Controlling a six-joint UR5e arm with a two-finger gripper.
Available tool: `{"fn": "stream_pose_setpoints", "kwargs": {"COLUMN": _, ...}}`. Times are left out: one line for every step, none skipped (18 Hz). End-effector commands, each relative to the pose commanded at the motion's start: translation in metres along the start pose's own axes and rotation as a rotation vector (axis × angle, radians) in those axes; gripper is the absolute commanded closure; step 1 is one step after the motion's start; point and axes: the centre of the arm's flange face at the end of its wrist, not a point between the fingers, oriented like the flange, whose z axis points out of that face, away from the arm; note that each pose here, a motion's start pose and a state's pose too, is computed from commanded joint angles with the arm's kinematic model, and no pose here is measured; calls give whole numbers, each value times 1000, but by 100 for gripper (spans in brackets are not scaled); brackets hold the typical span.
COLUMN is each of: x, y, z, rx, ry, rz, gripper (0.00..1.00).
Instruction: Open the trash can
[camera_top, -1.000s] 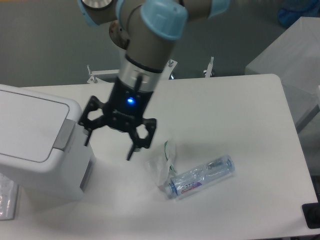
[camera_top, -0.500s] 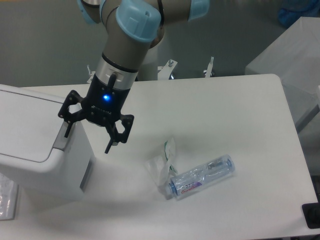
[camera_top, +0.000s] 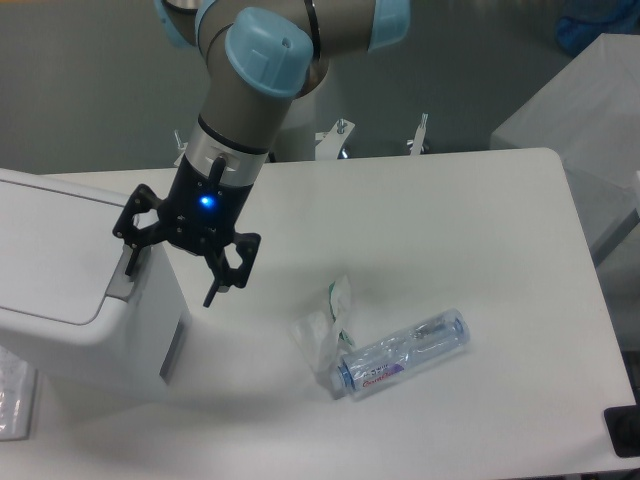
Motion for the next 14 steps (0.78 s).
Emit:
{"fn": "stream_pose_setpoints", "kwargs": {"x": -1, "y": 0, "z": 1, "rx": -1, "ry": 0, "rz": -1, "gripper": 0}}
{"fn": "stream_pose_setpoints", "kwargs": {"x": -1, "y": 0, "z": 2, "rx": -2, "ry": 1, "rz": -2, "gripper": 0}}
{"fn": "stream_pose_setpoints", "kwargs": {"x": -2, "y": 0, "z": 3, "rx": -4, "ry": 0, "rz": -2, "gripper": 0}}
{"fn": "stream_pose_setpoints", "kwargs": {"x": -2, "y": 1, "z": 3, "rx": -7, "ry": -7, "rz": -2, "gripper": 0}}
{"fn": "stream_pose_setpoints", "kwargs": {"x": -3, "y": 1, "z": 3, "rx": -8, "ry": -10, "rz": -2, "gripper": 0}}
{"fn": "stream_pose_setpoints", "kwargs": {"x": -3, "y": 1, "z": 3, "rx": -8, "ry": -10, "rz": -4, "gripper": 0}}
{"fn": "stream_pose_setpoints", "kwargs": {"x": -2, "y": 0, "z": 1, "rx": -6, "ry": -11, "rz": -2, "gripper": 0}}
{"fn": "stream_pose_setpoints", "kwargs": {"x": -2, "y": 0, "z": 1, "rx": -7, "ry": -10, "rz": -5, "gripper": 0}}
{"fn": "stream_pose_setpoints", "kwargs": {"x": -2, "y": 0, "z": 0, "rx": -6, "ry": -11, "rz": -4, "gripper": 0}}
{"fn": "stream_pose_setpoints", "kwargs": {"x": -2, "y": 0, "z": 0, "rx": -5, "ry": -13, "rz": -3, "gripper": 0}}
{"fn": "stream_pose_setpoints", "kwargs": {"x": 0, "y": -4, "z": -5, "rx": 4, "ry": -15, "rz": 4, "gripper": 0}}
{"fn": "stream_pose_setpoints", "kwargs": {"x": 2, "y": -9, "z": -10, "rx": 17, "ry": -20, "rz": 12, "gripper": 0}}
{"fn": "stream_pose_setpoints", "kwargs": {"x": 5, "y": -15, "z": -18, "rx": 34, "ry": -29, "rz": 21, "gripper": 0}}
{"fn": "stream_pose_setpoints", "kwargs": {"x": 5, "y": -22, "z": -25, "rx": 49, "ry": -34, "rz": 24, "gripper": 0}}
